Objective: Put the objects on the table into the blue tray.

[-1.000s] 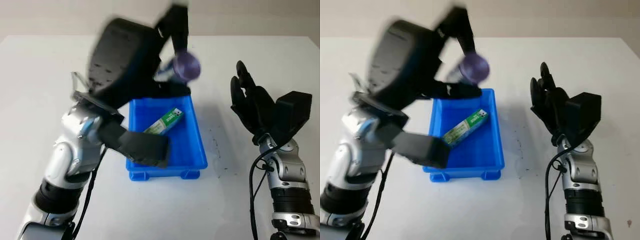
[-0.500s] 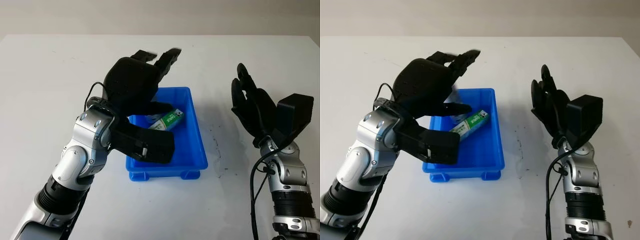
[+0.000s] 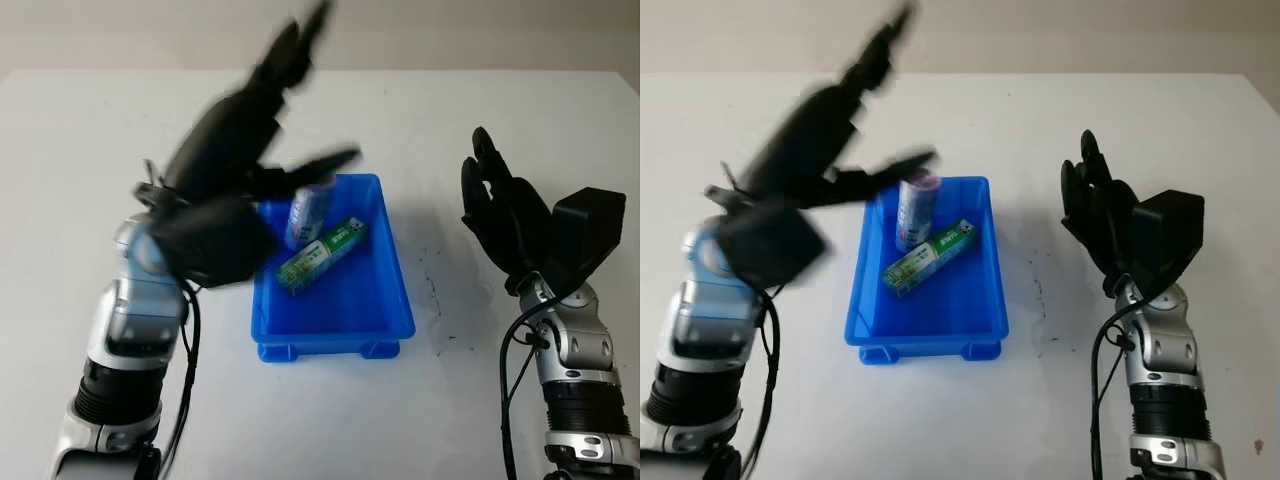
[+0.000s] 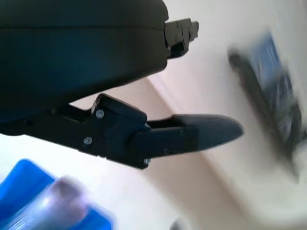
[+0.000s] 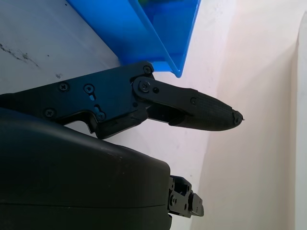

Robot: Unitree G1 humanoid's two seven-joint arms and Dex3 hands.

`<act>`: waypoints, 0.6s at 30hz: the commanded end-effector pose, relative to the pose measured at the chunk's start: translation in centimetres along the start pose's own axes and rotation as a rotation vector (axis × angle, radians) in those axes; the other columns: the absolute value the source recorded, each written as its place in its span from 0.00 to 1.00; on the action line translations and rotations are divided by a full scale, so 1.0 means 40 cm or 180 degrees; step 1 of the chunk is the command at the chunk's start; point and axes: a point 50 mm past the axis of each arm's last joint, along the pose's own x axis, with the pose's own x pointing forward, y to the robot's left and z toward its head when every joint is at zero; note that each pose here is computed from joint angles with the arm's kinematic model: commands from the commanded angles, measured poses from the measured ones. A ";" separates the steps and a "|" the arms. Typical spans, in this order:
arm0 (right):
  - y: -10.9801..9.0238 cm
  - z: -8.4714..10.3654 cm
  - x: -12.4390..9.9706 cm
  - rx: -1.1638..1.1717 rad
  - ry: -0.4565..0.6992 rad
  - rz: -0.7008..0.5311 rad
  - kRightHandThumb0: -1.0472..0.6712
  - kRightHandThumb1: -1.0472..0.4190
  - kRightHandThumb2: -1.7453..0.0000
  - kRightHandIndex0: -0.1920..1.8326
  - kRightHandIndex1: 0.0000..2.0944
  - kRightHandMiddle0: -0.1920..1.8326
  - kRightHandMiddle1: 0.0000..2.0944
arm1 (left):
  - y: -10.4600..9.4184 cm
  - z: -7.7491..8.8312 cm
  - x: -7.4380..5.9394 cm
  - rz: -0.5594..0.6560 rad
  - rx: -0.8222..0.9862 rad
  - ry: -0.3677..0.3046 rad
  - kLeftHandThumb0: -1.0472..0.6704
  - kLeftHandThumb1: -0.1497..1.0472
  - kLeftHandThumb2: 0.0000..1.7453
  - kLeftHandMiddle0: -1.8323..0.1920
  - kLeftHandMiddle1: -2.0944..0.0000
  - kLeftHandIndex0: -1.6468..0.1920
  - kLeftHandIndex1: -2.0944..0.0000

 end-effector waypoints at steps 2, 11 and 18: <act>0.005 0.013 0.011 0.0049 -0.0105 -0.0007 0.20 0.00 0.63 0.00 0.00 0.00 0.00 | 0.027 -0.031 -0.005 0.0364 -0.0740 0.0030 0.19 1.00 0.37 0.99 0.99 0.98 0.99; 0.011 0.018 0.012 -0.0033 -0.0186 0.0013 0.20 0.00 0.60 0.00 0.00 0.00 0.00 | 0.102 -0.188 -0.115 0.1174 -0.1516 0.0665 0.17 1.00 0.42 1.00 1.00 1.00 1.00; 0.010 0.025 0.014 -0.0031 -0.0212 -0.0064 0.18 0.00 0.61 0.00 0.00 0.00 0.00 | 0.096 -0.268 -0.201 0.1200 -0.1389 0.1210 0.17 1.00 0.40 1.00 1.00 1.00 1.00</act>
